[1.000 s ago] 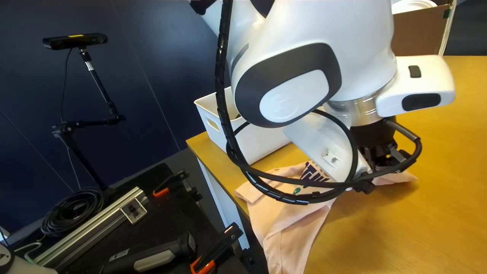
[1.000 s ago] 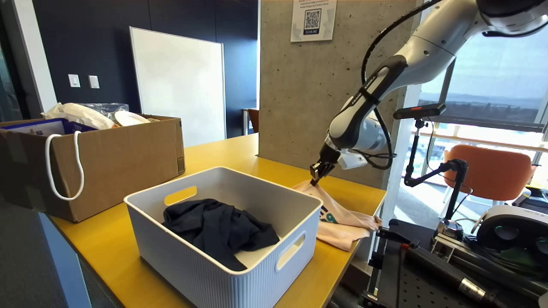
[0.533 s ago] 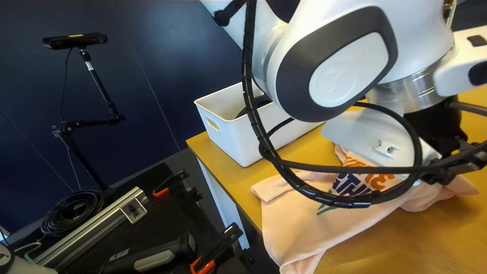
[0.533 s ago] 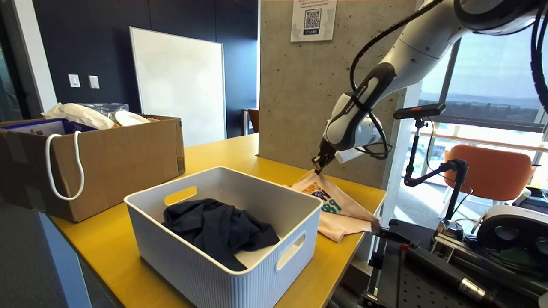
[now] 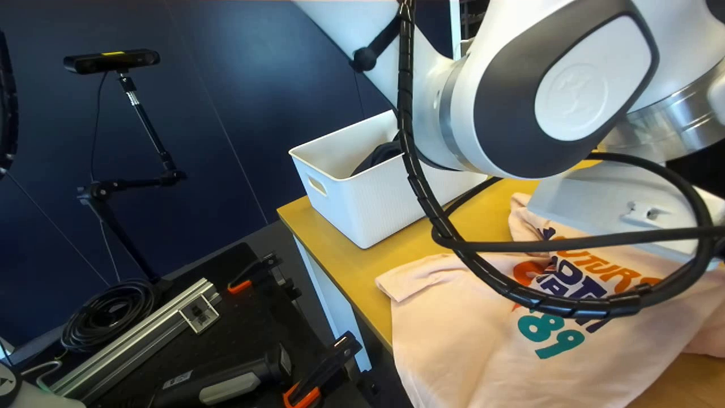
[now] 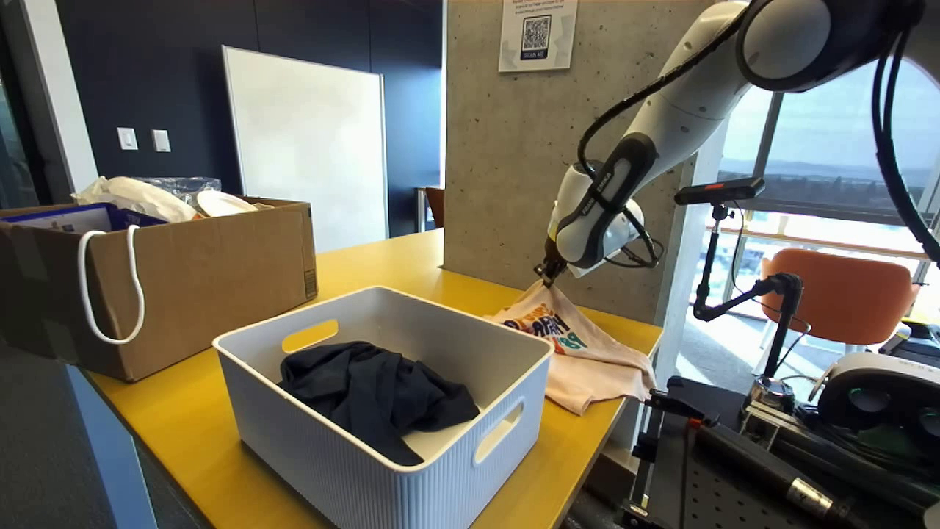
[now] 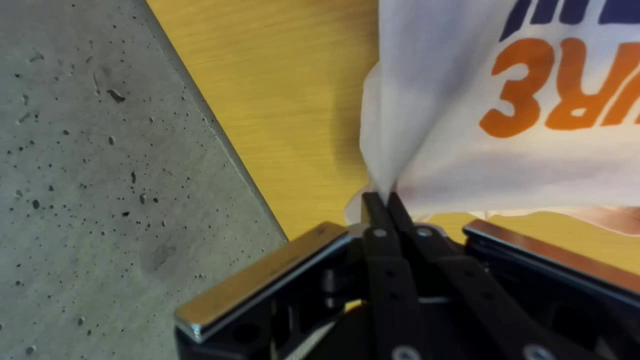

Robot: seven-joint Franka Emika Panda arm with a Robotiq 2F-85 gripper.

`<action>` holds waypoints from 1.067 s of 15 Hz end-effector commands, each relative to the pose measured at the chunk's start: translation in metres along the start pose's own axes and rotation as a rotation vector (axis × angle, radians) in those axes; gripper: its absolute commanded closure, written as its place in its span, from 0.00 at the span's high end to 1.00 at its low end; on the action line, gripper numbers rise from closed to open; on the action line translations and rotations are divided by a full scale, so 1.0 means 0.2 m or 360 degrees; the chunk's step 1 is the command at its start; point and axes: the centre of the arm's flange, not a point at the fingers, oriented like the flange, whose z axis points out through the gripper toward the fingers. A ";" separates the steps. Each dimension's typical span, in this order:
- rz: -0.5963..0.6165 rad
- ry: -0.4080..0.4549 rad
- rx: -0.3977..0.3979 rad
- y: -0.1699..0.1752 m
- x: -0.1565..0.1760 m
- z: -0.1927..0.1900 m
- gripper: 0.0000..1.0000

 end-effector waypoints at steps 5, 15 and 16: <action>-0.0008 -0.0022 -0.0271 0.03 0.03 0.09 0.01; 0.0117 -0.0083 -0.0029 -0.01 -0.08 -0.28 0.77; 0.0141 -0.0108 0.0026 -0.01 -0.10 -0.35 0.84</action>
